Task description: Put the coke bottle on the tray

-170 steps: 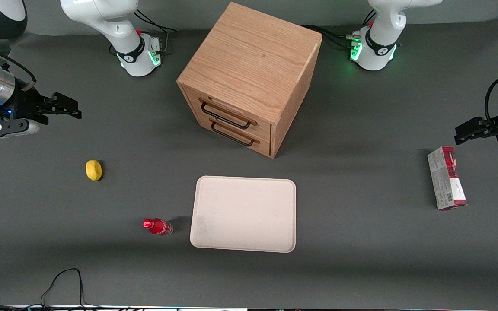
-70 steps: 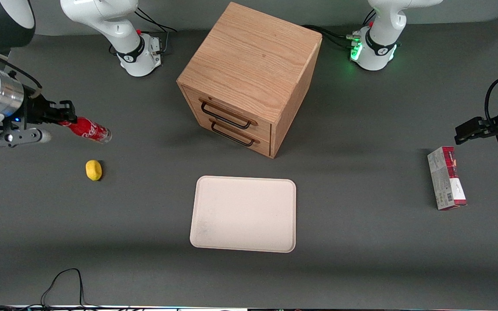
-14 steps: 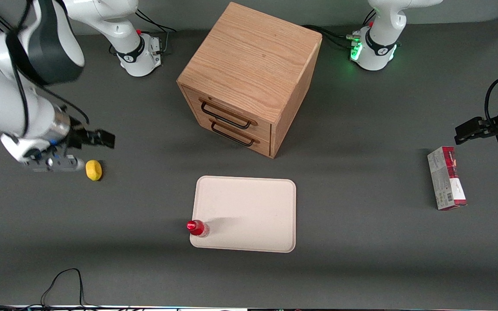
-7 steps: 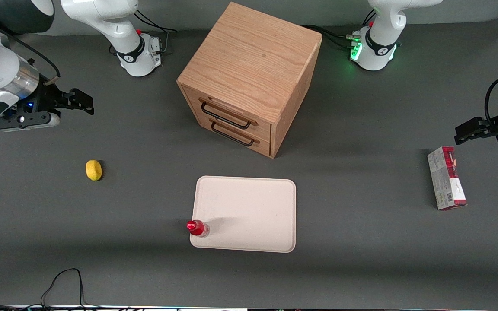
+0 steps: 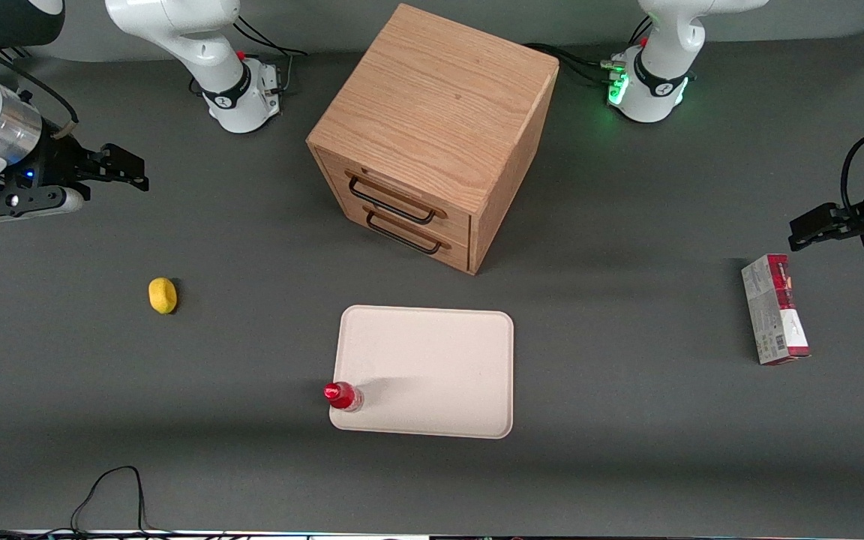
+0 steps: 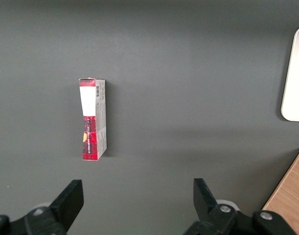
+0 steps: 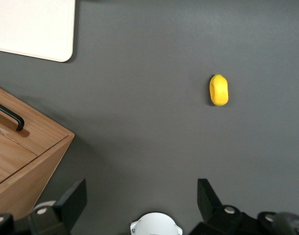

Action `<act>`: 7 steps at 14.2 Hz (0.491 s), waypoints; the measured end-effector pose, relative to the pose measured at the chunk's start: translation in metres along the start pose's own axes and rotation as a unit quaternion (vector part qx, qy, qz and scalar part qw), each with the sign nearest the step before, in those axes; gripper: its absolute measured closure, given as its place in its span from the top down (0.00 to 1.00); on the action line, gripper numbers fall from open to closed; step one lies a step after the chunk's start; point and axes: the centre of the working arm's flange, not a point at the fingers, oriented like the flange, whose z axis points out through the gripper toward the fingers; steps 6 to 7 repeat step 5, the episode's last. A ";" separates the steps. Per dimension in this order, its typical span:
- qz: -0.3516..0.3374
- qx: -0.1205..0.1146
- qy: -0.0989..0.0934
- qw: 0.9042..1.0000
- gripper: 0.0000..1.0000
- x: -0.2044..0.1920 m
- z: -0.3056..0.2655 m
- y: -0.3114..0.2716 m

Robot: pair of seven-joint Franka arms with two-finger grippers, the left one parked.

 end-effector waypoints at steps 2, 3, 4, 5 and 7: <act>-0.005 0.000 -0.002 1.000 1.00 -0.002 -0.006 -0.003; -0.007 0.001 -0.003 1.000 1.00 -0.002 -0.010 -0.005; -0.009 0.002 -0.004 1.000 1.00 -0.002 -0.013 -0.006; -0.010 0.003 -0.004 1.000 1.00 -0.001 -0.015 -0.006; -0.010 0.003 -0.004 1.000 1.00 -0.001 -0.015 -0.006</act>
